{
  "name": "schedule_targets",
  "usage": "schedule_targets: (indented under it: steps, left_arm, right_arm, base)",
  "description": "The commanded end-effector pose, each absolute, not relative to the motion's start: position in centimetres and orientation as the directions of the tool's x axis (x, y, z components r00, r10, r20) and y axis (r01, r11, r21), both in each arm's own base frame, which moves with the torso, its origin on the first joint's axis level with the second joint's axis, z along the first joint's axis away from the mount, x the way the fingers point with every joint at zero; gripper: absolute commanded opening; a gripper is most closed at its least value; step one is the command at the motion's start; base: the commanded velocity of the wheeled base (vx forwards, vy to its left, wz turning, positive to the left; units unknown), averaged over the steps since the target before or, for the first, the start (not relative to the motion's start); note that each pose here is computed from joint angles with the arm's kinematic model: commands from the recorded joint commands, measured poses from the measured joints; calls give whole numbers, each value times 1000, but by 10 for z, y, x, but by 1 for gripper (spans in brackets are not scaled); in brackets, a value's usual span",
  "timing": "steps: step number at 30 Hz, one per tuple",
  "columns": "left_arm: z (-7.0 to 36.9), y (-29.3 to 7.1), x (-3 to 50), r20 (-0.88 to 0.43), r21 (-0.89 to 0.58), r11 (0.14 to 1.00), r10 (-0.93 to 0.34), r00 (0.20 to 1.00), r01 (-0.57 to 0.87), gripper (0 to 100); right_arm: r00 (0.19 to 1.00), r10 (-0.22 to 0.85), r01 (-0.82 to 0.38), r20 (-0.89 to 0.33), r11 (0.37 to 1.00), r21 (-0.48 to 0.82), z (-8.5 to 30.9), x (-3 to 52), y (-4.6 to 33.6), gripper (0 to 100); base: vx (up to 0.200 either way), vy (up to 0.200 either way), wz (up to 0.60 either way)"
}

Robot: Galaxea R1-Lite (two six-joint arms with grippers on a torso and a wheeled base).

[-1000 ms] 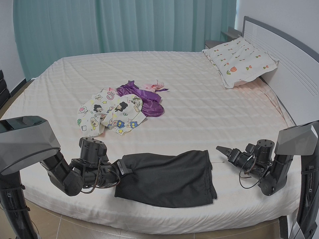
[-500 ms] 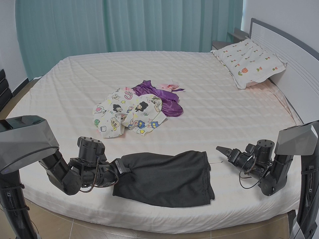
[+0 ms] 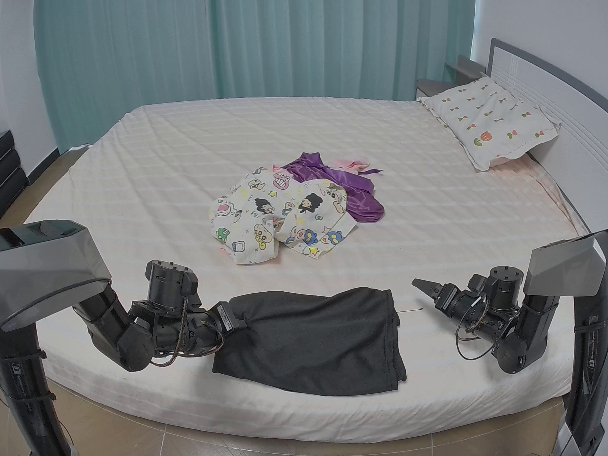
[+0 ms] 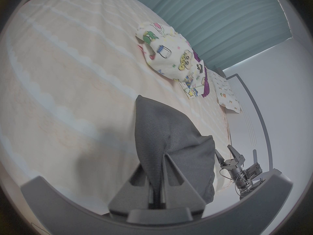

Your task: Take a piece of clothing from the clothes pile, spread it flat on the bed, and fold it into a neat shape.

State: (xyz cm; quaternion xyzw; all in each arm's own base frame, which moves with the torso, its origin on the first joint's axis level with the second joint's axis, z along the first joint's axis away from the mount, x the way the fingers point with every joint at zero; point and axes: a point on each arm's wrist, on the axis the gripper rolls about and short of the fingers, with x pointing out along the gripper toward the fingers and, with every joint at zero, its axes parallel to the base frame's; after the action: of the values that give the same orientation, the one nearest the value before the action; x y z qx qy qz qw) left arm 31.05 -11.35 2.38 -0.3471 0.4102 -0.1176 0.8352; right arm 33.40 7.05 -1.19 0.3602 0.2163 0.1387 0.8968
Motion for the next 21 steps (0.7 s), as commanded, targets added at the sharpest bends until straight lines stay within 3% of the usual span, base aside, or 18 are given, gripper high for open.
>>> schedule_targets:
  steps: [1, 9, 21]
  left_arm:
    - [23, -113, 311, -606, -675, 732, -480, 635, -91, 0]
    - [21, -113, 311, -610, -673, 734, -479, 631, -94, 0]
    - [13, -110, 299, -619, -674, 734, -504, 602, -79, 0]
  right_arm:
    - [869, 404, -94, -285, 702, 706, -11, 334, 70, 100]
    - [870, 404, -96, -284, 702, 706, -10, 333, 70, 100]
    - [861, 423, -110, -284, 699, 706, -4, 326, 76, 100]
  base:
    - [0, 200, 0]
    - [0, 200, 0]
    - [0, 0, 0]
